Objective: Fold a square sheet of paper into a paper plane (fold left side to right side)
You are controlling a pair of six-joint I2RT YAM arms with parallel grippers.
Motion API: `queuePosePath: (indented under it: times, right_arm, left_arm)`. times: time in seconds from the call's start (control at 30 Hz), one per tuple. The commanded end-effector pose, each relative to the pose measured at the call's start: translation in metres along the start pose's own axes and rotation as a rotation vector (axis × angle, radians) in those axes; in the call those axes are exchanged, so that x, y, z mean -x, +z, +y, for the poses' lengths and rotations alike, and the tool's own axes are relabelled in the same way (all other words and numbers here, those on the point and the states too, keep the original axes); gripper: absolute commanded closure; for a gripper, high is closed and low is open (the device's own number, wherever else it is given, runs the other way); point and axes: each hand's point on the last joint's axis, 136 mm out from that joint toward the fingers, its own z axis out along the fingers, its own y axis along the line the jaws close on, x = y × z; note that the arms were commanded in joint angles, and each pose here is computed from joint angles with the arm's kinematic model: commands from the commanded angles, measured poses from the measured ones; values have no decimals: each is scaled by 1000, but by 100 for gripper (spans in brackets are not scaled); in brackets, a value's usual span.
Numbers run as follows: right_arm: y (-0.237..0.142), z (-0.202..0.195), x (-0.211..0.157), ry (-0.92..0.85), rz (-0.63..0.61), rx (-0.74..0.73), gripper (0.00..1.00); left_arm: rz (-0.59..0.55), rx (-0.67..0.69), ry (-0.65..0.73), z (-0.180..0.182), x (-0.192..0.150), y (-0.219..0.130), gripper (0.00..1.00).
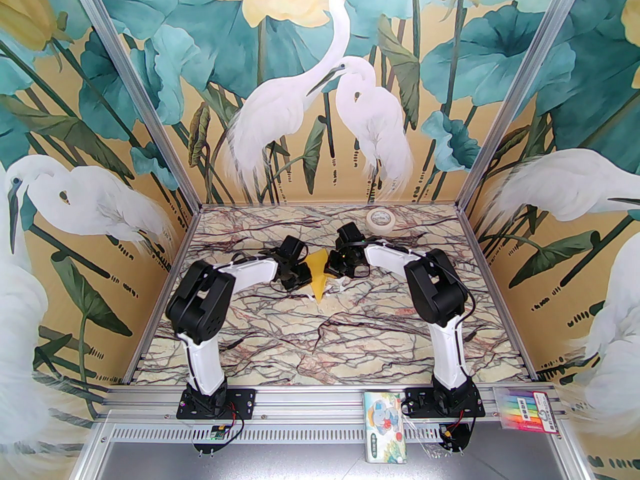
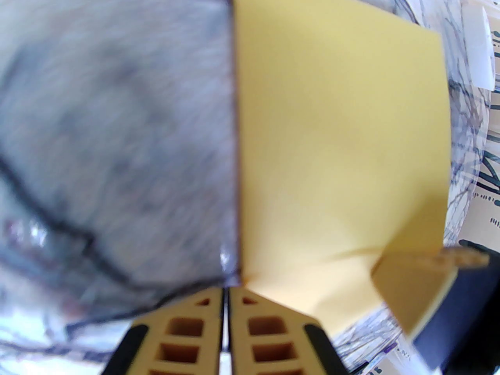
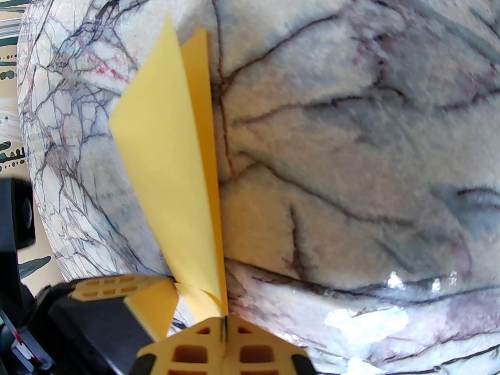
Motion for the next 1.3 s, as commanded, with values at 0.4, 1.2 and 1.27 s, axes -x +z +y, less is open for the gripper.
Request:
queuePosePath:
  times: [0.4, 1.2, 1.27]
  right_arm:
    - [-9, 6, -1, -7, -33, 10, 100]
    - [-17, 17, 4, -63, -53, 26, 72]
    - [-21, 18, 8, -78, -65, 17, 71]
  left_arm:
    - [-12, -180, -51, -21, 5, 5, 100]
    - [62, 32, -55, 21, -7, 38, 100]
    - [63, 47, -46, 23, -8, 38, 100]
